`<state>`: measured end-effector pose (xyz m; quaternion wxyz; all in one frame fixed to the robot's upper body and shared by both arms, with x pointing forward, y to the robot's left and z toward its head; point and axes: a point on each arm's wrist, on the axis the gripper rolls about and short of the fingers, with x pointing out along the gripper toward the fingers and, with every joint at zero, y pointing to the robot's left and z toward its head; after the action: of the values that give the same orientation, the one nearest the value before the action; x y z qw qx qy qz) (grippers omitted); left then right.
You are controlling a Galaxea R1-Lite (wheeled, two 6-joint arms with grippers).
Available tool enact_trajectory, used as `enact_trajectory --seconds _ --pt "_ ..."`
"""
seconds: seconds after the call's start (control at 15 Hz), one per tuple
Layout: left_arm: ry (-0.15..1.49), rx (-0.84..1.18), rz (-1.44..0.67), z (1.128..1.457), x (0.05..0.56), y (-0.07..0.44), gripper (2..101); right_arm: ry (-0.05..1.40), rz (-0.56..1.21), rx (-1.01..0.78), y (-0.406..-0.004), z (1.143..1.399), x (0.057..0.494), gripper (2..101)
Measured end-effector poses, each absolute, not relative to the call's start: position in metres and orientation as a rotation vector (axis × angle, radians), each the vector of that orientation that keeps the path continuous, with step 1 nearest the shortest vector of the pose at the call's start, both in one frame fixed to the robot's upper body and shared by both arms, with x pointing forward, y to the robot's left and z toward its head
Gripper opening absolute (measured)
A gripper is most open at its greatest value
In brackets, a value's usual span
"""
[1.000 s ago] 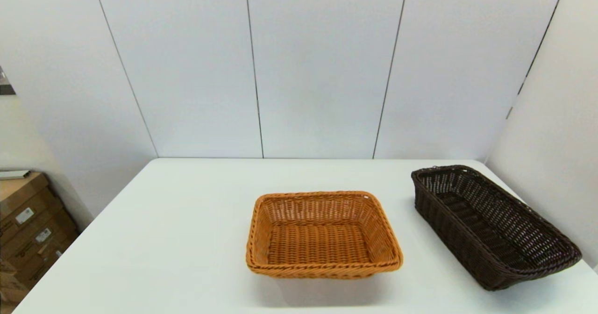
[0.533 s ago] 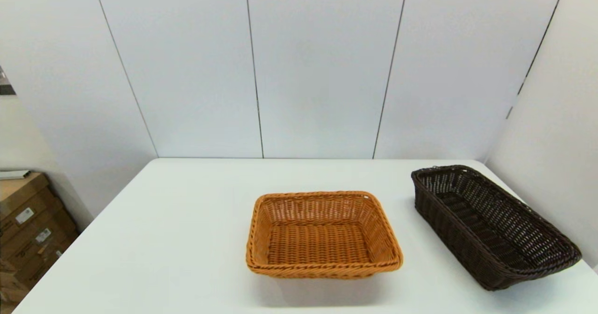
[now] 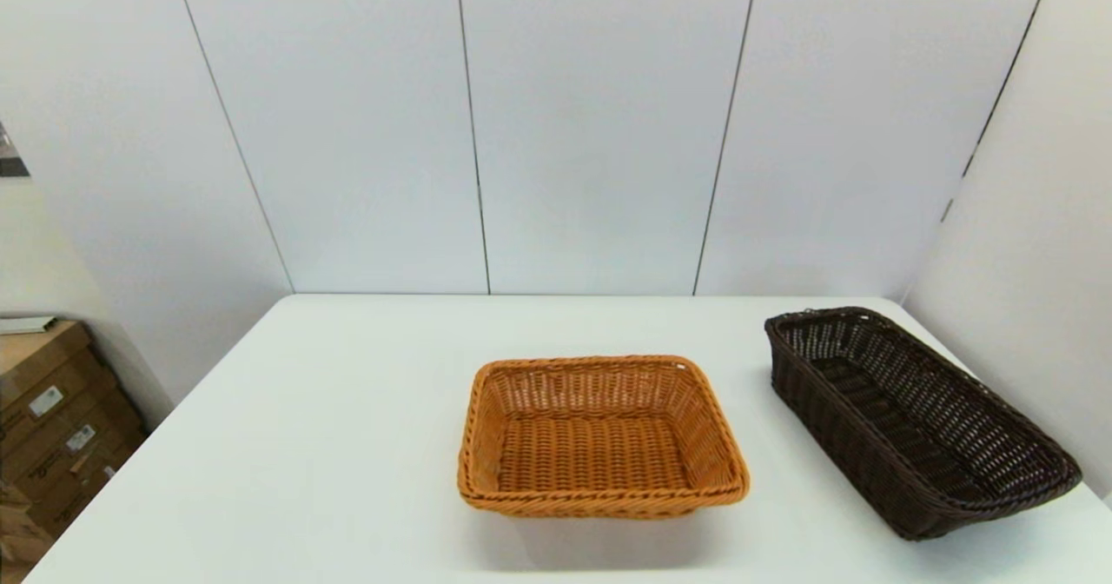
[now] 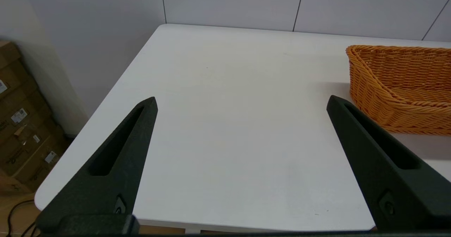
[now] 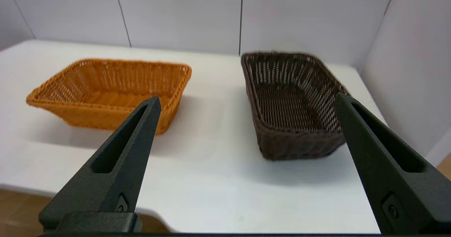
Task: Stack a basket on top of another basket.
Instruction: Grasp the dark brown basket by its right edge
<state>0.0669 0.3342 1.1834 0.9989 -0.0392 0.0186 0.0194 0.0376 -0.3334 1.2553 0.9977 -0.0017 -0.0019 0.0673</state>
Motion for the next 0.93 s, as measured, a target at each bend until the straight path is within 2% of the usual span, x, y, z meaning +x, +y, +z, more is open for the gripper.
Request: enact_trajectory --seconds 0.2,0.4,0.6,0.93 --pt "0.037 -0.078 0.039 1.183 0.067 0.334 97.8 0.060 0.135 0.022 -0.333 1.274 0.048 97.3" --pt "0.037 -0.078 0.039 1.183 0.067 0.334 97.8 0.188 0.127 0.090 -0.333 1.298 0.077 97.3" --pt "0.038 -0.079 0.039 1.183 0.067 0.334 97.8 0.368 0.082 0.157 -0.334 1.320 0.127 97.3" --pt "0.037 -0.079 0.039 1.183 0.067 0.334 97.8 0.626 -0.111 0.306 -0.345 1.335 0.231 97.3"
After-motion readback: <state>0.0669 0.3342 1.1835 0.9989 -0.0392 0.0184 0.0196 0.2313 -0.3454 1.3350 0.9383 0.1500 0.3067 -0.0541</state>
